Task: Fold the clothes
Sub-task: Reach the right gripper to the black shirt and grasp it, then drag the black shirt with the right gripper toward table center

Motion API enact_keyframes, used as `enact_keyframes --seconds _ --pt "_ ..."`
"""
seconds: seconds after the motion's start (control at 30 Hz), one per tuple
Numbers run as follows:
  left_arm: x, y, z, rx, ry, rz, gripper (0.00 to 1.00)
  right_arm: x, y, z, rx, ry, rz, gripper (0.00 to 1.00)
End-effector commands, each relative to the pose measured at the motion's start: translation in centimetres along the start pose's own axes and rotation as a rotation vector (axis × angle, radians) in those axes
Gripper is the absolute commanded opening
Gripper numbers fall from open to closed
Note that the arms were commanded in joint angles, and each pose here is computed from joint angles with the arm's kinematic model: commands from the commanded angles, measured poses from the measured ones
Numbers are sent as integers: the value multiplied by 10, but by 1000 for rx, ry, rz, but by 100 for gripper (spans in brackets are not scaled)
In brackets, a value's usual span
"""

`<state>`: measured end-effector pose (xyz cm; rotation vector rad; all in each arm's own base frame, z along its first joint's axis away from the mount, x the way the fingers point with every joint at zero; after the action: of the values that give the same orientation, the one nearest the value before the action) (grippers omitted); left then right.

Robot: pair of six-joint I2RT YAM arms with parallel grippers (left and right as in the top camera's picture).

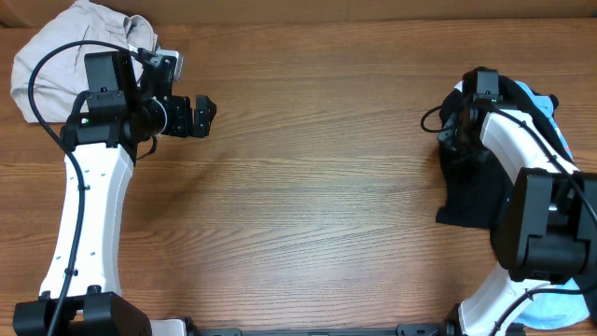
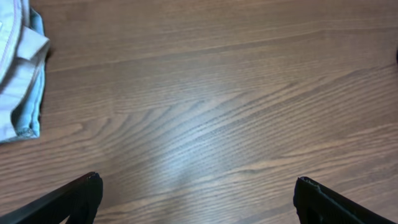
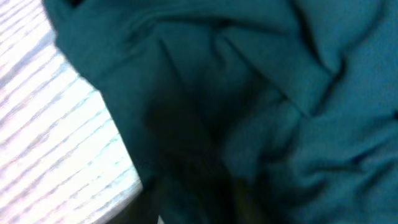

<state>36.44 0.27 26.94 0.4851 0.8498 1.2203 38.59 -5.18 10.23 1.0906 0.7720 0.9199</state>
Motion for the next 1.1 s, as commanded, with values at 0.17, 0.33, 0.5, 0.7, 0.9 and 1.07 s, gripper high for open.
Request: enact_keyframes --seconds 0.17,0.33,0.5,0.7,0.9,1.07 --pt "-3 3 14 -62 -48 6 100 4 -4 -4 17 3 35 4" --pt "-3 5 25 -123 -69 19 100 13 27 15 25 42 103 4" --pt "-7 16 38 -174 -85 18 100 36 85 30 16 170 209 4" --pt "-3 38 58 -241 -62 46 100 106 167 15 -17 383 369 4" --pt "27 57 66 -285 -5 109 100 203 205 -53 -45 600 513 4" --pt "55 69 65 -306 44 168 100 258 229 -110 -66 744 630 4"
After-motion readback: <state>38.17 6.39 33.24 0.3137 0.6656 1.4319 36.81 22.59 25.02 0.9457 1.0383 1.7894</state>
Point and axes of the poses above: each gripper's point midway between its finger pads, its own y axis back along the fingers, its own x axis along the line the jaws close on, z = x × y, the point moved 8 cm from there along y, back along the fingers, and after that the axes turned 10 degrees about y, right-handed, at the moved point
